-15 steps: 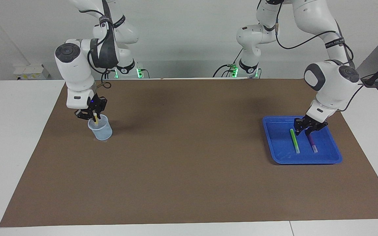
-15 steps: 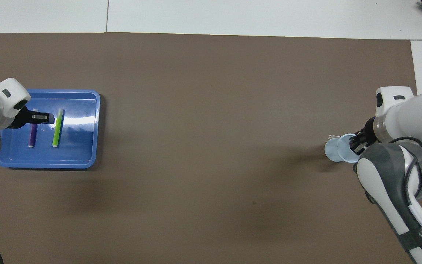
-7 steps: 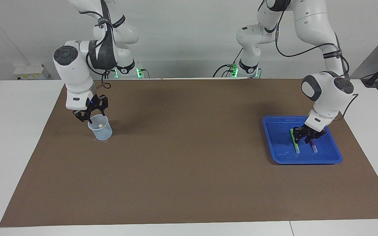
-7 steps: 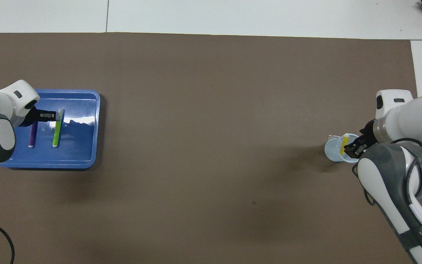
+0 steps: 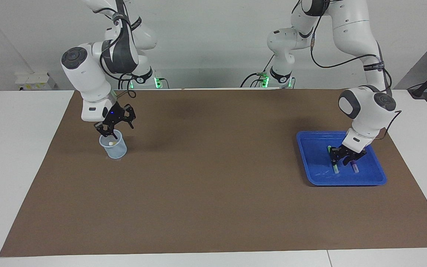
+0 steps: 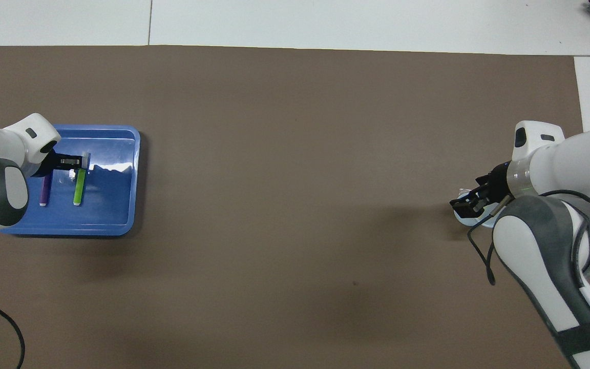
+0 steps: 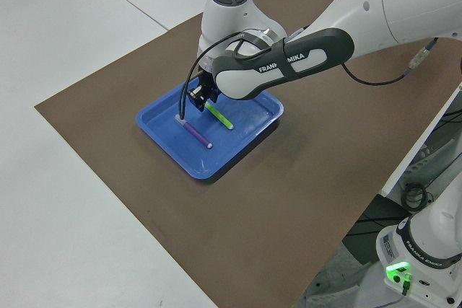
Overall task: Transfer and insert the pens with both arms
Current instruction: 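Lift the green pen with the left gripper while the right gripper returns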
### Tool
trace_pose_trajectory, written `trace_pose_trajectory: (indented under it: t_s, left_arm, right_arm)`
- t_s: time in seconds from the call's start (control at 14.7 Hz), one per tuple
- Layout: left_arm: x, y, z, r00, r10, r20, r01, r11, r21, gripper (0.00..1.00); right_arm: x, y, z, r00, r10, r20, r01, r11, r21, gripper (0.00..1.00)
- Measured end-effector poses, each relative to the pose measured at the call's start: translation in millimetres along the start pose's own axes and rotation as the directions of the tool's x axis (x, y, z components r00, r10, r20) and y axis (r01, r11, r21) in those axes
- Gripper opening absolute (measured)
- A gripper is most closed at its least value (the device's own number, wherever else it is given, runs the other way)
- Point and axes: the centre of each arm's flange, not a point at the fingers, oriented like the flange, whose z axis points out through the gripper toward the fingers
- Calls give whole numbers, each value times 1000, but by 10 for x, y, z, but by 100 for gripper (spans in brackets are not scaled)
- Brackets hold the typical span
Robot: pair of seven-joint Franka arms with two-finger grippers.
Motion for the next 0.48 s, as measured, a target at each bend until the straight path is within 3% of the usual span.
trace_pose_trajectory:
  t_s: [0.07,0.2,0.48]
  left_arm:
    - [-3,-1,32,1000,0,1,0,1000,0,48]
    - [-18,-1,113,1000,-1,1,1,1000,1,50]
    - [-52,5,166,1000,-1,-14,1,1000,6,50]
  right_arm:
    - [35,-55,6,1000,24,-9,-24,1000,15,80]
    - [102,-160,15,997,79,-24,-77,996,46,97]
    - [262,-407,6,962,269,-44,-262,956,132,100]
